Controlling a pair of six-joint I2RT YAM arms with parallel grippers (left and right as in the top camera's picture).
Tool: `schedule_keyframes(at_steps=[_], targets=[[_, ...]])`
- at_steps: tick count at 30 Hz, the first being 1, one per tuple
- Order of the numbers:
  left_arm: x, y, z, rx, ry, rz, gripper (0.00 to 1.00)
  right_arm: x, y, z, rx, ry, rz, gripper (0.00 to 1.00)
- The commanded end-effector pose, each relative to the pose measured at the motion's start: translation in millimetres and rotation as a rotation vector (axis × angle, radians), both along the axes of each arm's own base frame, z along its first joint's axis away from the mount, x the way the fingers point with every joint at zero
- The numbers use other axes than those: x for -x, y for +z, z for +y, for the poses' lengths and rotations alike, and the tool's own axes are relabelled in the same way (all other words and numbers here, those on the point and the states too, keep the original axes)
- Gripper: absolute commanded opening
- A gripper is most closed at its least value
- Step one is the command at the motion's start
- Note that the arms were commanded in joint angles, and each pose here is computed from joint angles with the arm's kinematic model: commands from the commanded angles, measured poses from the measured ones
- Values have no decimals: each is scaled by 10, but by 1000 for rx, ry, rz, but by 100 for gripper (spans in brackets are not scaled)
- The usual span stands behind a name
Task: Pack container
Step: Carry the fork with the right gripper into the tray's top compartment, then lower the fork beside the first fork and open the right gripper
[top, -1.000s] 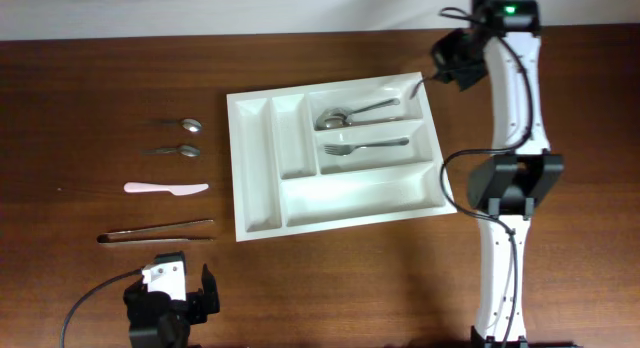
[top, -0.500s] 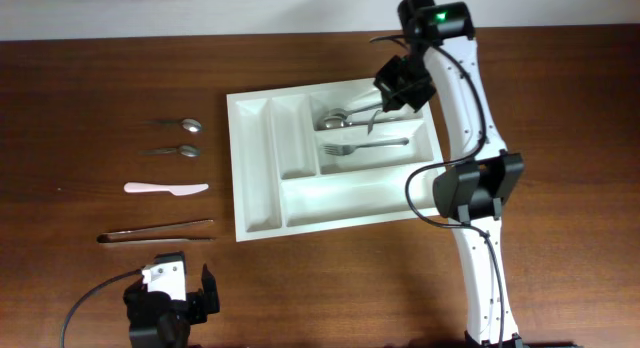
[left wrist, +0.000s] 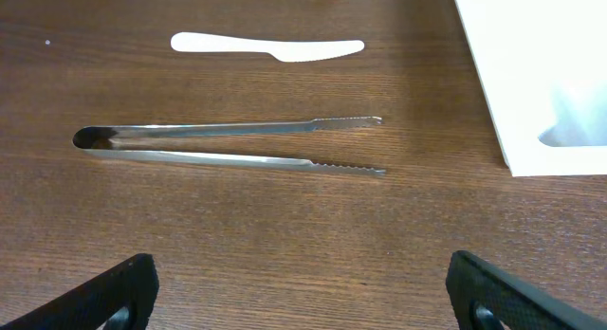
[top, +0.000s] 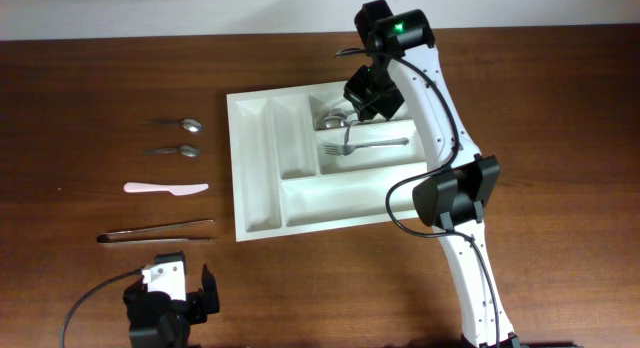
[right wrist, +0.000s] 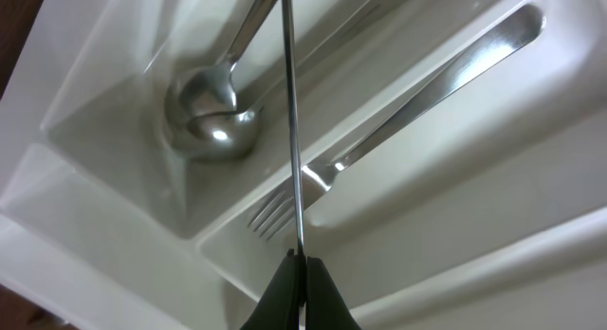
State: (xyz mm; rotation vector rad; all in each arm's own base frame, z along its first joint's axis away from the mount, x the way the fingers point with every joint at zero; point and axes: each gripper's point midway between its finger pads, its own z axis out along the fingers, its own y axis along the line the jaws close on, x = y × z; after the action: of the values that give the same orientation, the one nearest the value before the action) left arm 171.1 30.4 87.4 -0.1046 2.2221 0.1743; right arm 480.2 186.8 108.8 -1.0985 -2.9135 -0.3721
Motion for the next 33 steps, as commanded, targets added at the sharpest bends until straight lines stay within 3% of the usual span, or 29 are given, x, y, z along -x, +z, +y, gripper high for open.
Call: schedule_keyframes(at_steps=[1, 12, 25, 33], targets=[[-1, -5, -4, -8, -10, -1, 99, -58, 259, -168, 56, -33, -76, 4], [-1, -5, -4, -8, -10, -1, 99, -78, 997, -527, 201, -85, -280, 4], [-1, -5, -4, -8, -10, -1, 99, -78, 1003, -534, 183, -171, -271, 4], [-1, -5, -4, -8, -10, -1, 99, -61, 899, -595, 177, -400, -221, 4]])
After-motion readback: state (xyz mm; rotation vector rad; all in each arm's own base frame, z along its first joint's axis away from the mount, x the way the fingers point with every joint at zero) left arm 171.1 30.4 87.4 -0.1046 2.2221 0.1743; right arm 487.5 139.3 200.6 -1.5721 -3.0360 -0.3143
